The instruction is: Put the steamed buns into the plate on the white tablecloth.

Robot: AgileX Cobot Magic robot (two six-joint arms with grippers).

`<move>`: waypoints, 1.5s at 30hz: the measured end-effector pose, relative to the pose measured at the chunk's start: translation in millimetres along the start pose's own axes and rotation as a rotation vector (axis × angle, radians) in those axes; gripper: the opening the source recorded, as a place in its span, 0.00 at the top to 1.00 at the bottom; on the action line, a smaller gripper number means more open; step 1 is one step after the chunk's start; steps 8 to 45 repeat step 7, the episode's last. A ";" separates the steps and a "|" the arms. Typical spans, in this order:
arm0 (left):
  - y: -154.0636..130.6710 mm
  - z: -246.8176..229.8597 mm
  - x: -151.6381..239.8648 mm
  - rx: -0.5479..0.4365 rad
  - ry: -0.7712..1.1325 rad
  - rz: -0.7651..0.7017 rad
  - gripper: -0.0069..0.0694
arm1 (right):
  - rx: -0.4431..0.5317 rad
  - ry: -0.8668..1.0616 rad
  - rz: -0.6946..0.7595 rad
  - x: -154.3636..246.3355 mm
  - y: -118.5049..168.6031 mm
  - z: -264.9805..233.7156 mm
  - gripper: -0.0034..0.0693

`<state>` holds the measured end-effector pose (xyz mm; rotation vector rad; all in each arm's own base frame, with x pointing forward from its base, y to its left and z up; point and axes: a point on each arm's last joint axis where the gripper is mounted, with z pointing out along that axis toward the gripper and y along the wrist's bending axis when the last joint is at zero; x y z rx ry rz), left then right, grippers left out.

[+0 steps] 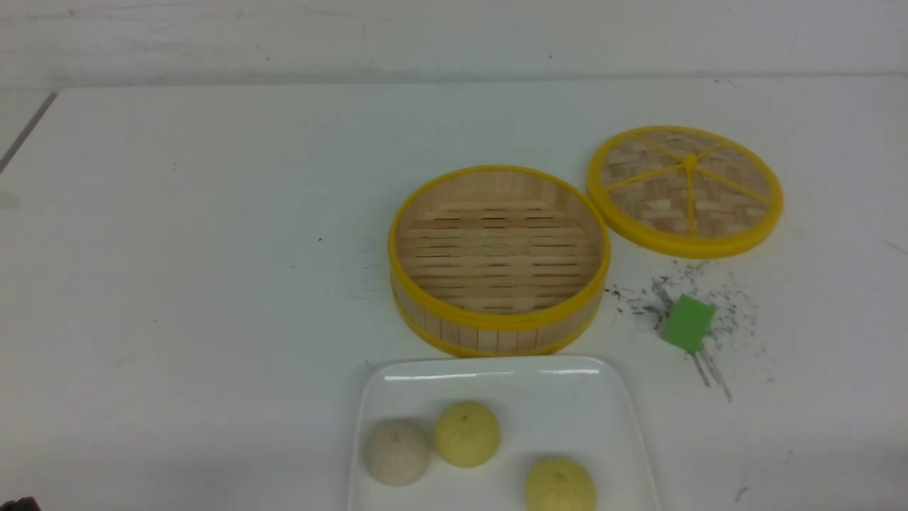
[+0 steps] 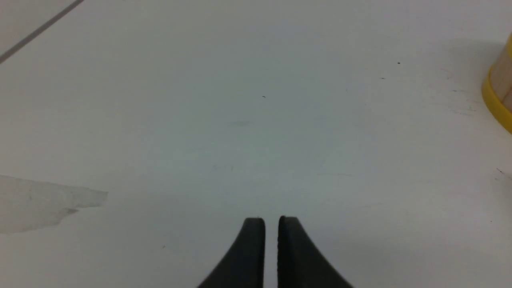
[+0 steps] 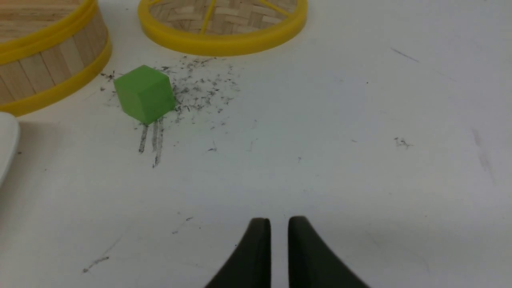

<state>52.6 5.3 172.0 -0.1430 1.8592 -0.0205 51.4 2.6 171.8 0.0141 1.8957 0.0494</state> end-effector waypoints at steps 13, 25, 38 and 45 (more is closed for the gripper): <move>0.0 0.0 0.0 0.000 0.000 0.000 0.79 | 0.000 0.000 0.000 0.0 0.0 0.0 0.81; 0.0 0.0 0.0 0.000 0.000 0.000 0.79 | 0.000 0.000 0.000 0.0 0.0 0.0 0.81; 0.0 0.0 0.0 0.000 0.000 0.000 0.79 | 0.000 0.000 0.000 0.0 0.0 0.0 0.81; 0.0 0.0 0.0 0.000 0.000 0.000 0.79 | 0.000 0.000 0.000 0.0 0.0 0.0 0.81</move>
